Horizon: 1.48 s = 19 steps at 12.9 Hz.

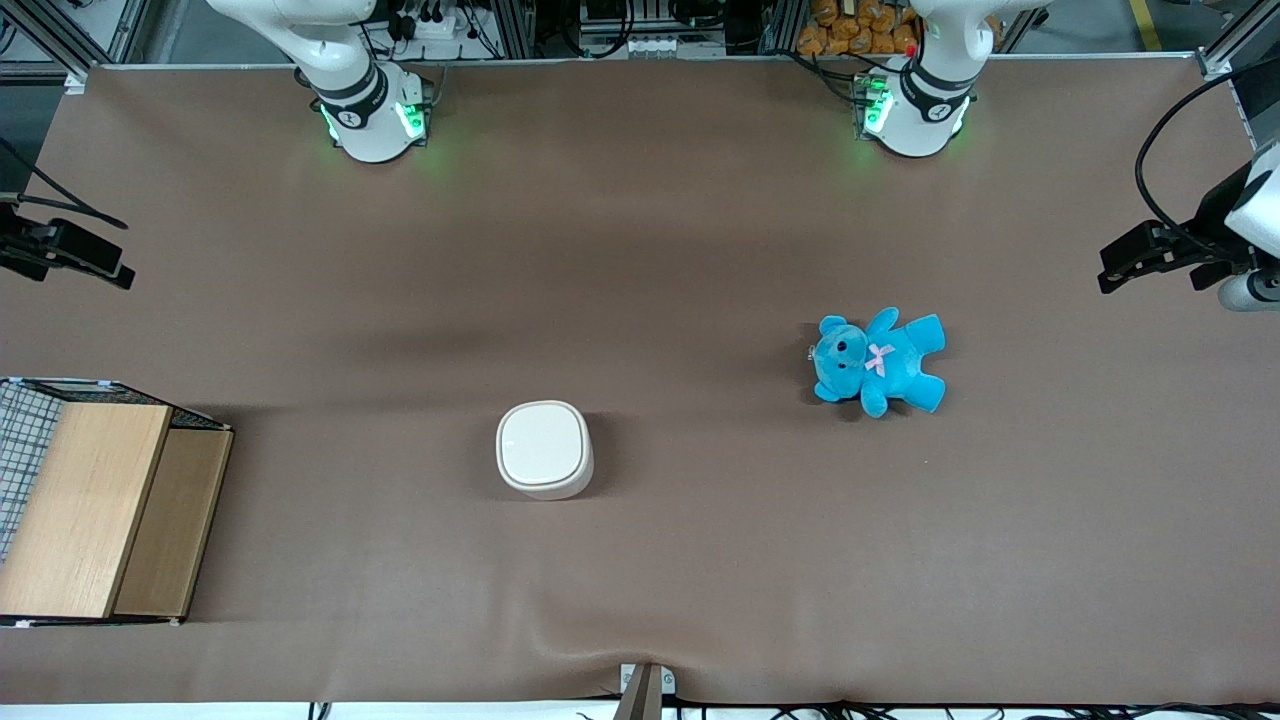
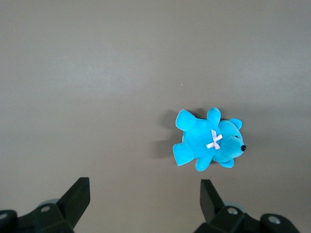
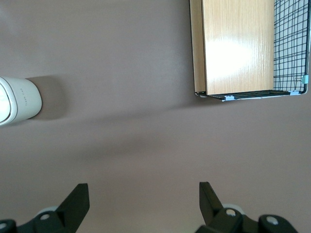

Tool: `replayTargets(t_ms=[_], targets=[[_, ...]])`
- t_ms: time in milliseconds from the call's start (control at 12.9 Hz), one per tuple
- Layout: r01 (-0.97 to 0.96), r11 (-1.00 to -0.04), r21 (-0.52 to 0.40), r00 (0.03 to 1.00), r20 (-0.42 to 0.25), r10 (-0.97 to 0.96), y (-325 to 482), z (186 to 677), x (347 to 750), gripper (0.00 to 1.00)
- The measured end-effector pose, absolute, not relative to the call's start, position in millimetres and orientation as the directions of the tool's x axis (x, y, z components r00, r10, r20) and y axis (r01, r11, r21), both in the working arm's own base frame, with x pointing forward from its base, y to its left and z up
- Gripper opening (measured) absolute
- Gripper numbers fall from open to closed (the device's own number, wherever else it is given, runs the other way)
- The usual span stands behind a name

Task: Open trash can with right arm

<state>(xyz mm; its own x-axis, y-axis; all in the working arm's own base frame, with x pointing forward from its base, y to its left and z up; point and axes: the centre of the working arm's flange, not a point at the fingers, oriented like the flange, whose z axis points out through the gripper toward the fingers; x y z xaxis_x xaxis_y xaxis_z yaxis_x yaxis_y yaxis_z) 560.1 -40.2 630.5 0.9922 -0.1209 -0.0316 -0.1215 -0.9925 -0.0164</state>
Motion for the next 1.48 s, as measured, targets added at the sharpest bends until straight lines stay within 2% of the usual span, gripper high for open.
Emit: replayTargets(t_ms=[699,1477], targets=[[-0.121,-0.992,-0.016,0.992,-0.034,-0.121,-40.3,629.3,560.7,1.00],[-0.090,-0.996,-0.016,0.994,-0.067,-0.089,-24.0,620.2,562.8,1.00]])
